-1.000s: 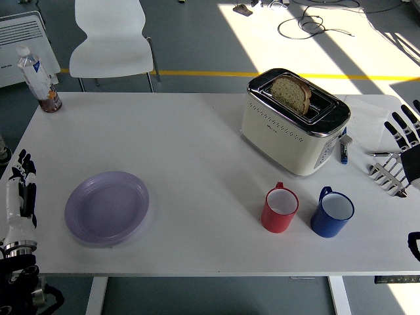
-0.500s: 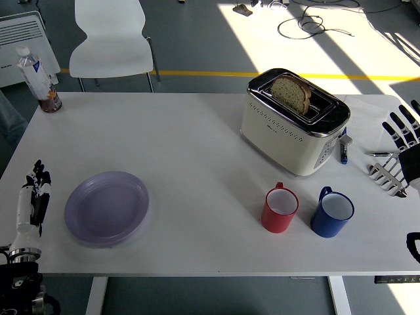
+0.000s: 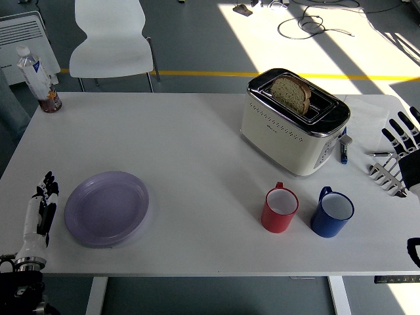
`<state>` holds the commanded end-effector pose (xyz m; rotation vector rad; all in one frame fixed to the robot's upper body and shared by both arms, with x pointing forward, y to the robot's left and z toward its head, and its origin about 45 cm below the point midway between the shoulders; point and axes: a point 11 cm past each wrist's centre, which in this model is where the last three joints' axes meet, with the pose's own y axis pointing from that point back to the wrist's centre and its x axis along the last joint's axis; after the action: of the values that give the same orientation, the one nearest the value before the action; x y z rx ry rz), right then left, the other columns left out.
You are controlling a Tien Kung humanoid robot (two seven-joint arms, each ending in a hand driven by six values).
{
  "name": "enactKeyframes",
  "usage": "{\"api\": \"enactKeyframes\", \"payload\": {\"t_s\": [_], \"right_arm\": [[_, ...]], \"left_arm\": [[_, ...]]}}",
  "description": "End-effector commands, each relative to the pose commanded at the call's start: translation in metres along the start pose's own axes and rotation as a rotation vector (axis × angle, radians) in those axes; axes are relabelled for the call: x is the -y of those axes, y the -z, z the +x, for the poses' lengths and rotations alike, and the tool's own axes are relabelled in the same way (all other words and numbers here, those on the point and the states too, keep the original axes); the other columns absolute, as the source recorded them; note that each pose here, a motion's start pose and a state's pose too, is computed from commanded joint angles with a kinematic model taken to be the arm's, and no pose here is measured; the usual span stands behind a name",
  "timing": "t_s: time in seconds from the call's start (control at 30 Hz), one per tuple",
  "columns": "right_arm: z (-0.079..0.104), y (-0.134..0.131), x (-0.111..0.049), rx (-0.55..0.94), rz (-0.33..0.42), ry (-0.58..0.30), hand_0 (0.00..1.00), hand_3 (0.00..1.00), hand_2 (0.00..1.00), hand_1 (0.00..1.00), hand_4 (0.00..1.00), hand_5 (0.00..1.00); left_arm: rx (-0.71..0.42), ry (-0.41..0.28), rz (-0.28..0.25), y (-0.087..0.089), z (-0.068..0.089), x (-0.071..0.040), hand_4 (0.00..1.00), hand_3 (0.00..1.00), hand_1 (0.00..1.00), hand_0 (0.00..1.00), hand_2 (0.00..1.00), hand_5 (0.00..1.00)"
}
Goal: Push plate across desktop,pick up the break from the machine,place the break in the plate
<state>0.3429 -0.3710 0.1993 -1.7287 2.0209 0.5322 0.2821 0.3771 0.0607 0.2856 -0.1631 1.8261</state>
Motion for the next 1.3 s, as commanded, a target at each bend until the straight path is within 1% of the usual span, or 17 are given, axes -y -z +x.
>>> {"api": "enactKeyframes", "payload": {"t_s": [0.2,0.5,0.7,1.07,1.3], "right_arm": [[0.003,-0.003,-0.002,0.001,-0.006,-0.008,0.774,0.760,0.748,0.743,0.525,0.523],[0.004,-0.006,-0.004,0.001,-0.014,-0.013,0.774,0.760,0.750,0.744,0.526,0.525],[0.001,-0.005,-0.002,0.003,-0.011,-0.004,0.774,0.760,0.749,0.744,0.526,0.527],[-0.002,-0.004,0.000,0.003,-0.007,0.003,0.775,0.760,0.750,0.745,0.527,0.528],[-0.002,-0.004,0.000,0.003,-0.007,0.003,0.775,0.760,0.750,0.745,0.528,0.532]], "left_arm": [[0.000,0.020,0.012,0.004,-0.005,-0.003,0.538,0.998,0.966,0.936,0.998,0.998],[0.000,0.063,0.020,0.005,-0.013,-0.007,0.540,0.998,0.954,0.920,0.998,0.998],[-0.008,0.086,0.007,0.000,-0.019,-0.003,0.541,0.998,0.951,0.918,0.998,0.998],[-0.022,0.101,0.004,-0.003,-0.024,-0.002,0.541,0.998,0.951,0.915,0.998,0.998],[-0.032,0.090,0.014,-0.001,-0.021,-0.004,0.541,0.998,0.948,0.910,0.998,0.998]]}}
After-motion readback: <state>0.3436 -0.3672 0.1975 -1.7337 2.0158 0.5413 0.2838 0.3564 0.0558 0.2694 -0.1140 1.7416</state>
